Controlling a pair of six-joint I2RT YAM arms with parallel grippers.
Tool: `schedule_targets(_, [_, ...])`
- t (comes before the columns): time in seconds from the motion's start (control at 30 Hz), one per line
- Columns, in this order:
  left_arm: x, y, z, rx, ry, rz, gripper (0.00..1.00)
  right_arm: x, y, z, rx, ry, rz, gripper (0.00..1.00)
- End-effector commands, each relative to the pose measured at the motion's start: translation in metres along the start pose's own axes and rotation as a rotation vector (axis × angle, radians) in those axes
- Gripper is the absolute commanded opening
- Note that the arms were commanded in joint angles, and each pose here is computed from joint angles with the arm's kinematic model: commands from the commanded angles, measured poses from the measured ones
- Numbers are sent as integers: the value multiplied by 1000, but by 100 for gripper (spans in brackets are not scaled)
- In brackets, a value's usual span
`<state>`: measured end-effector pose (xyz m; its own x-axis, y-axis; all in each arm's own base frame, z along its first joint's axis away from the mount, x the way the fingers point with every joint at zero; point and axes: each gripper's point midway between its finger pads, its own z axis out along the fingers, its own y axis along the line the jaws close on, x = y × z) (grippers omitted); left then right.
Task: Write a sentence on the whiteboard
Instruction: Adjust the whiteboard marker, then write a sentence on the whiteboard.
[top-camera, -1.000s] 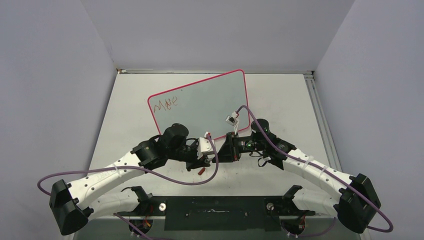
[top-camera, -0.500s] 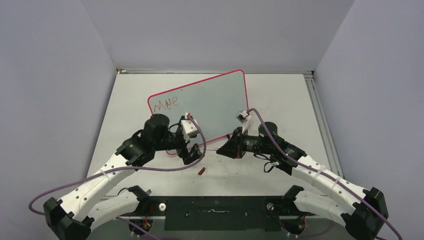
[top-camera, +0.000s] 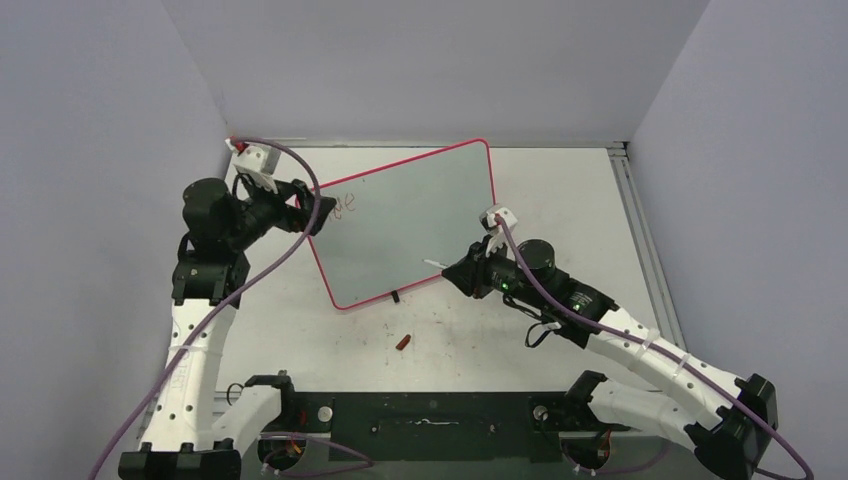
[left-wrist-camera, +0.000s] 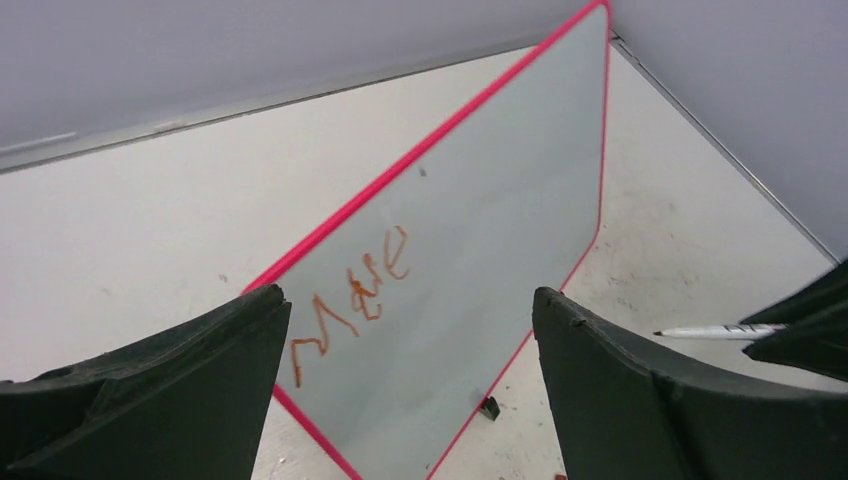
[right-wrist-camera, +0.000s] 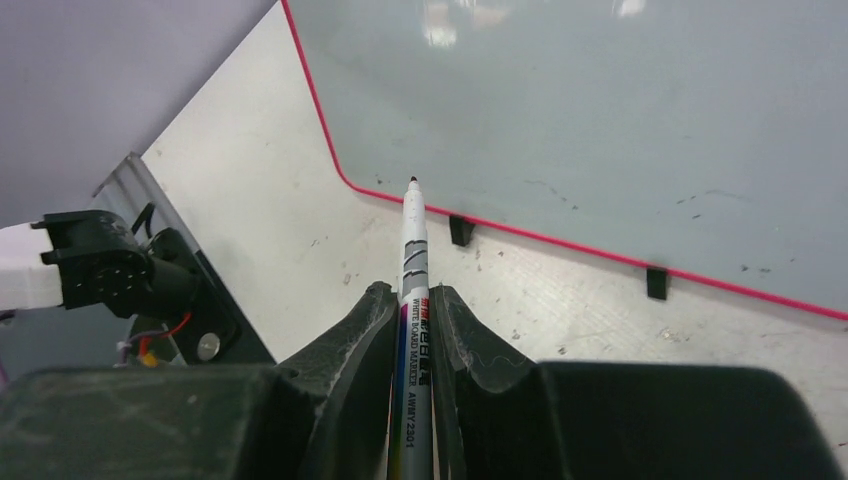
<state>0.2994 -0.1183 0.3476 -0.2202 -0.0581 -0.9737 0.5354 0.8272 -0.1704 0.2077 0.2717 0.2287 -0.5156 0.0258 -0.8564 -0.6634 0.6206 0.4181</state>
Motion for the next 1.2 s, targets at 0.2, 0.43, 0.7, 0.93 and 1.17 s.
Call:
schedule_targets(0.2, [7,48,-9,43,-86,-141,90,-79,11,16,77,-287,-205,5])
schedule_targets(0.43, [40,74,-7,61,-85,-174,90,-88,29,44,-66,-268,-246,5])
schedule_targets(0.7, [56,85,3,98,-38,-207,89,-113,17,53,-157,-314,-245,5])
schedule_targets(0.93, [72,88,7,92,-2,-240,88,-129,7,68,-132,-362,-259,5])
schedule_targets(1.17, [86,96,11,53,42,-277,84,-129,3,85,5,-380,-334,5])
